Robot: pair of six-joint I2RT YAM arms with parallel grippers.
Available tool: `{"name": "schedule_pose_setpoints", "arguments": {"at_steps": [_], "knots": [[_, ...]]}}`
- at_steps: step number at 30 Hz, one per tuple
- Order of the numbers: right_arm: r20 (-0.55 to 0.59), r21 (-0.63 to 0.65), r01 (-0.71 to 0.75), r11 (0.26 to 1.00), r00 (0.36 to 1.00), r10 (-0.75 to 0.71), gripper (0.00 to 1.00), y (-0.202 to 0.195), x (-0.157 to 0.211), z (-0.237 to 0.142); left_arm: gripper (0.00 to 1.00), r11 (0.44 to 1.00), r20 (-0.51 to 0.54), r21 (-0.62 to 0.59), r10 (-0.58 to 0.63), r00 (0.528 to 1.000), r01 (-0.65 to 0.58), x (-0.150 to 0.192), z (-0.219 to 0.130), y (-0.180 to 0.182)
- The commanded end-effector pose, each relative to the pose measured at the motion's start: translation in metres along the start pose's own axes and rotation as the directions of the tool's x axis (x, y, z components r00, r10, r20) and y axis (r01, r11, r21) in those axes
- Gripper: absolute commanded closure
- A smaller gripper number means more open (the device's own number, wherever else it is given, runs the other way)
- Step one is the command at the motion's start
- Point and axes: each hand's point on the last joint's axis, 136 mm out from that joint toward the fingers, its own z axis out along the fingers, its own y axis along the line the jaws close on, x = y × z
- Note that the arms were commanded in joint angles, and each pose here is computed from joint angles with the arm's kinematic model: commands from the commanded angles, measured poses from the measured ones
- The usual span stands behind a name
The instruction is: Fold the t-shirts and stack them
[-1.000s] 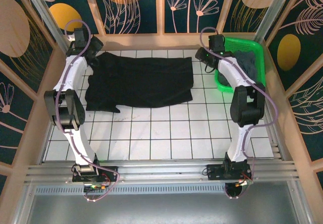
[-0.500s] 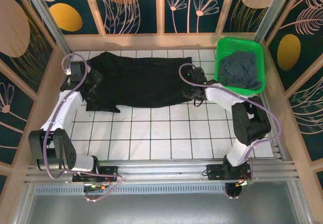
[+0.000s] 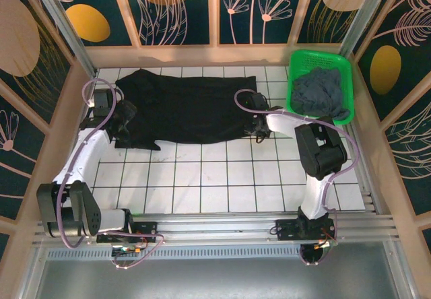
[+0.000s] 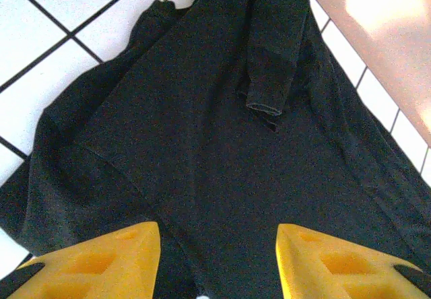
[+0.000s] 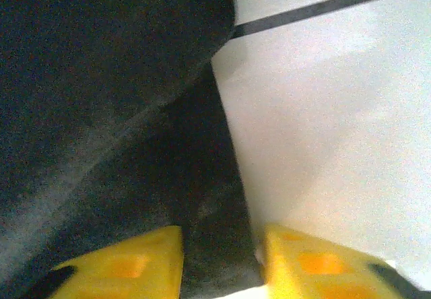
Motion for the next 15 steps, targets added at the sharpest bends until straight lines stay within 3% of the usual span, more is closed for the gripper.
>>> {"name": "schedule_pose_setpoints", "arguments": {"at_steps": [1,5,10,15], "knots": [[0.007,-0.011,-0.051,0.999,0.999,0.051,0.97,0.0,-0.004,-0.002,0.51,1.0,-0.005,-0.028,-0.001,1.0,0.001,0.006,-0.004,0.009],[0.116,0.005,-0.109,0.994,0.987,0.107,1.0,-0.009,-0.029,-0.035,0.52,0.998,0.008,-0.066,0.013,1.0,-0.013,0.004,-0.006,0.016],[0.248,0.128,-0.238,0.963,0.948,0.202,1.0,-0.066,-0.052,-0.087,0.51,0.988,0.012,-0.147,0.052,0.999,-0.05,0.004,-0.006,0.032],[0.241,0.11,-0.201,0.973,0.955,0.17,1.0,-0.075,-0.057,-0.1,0.53,0.964,-0.05,-0.246,0.09,0.995,-0.1,0.023,0.007,0.06]]}}
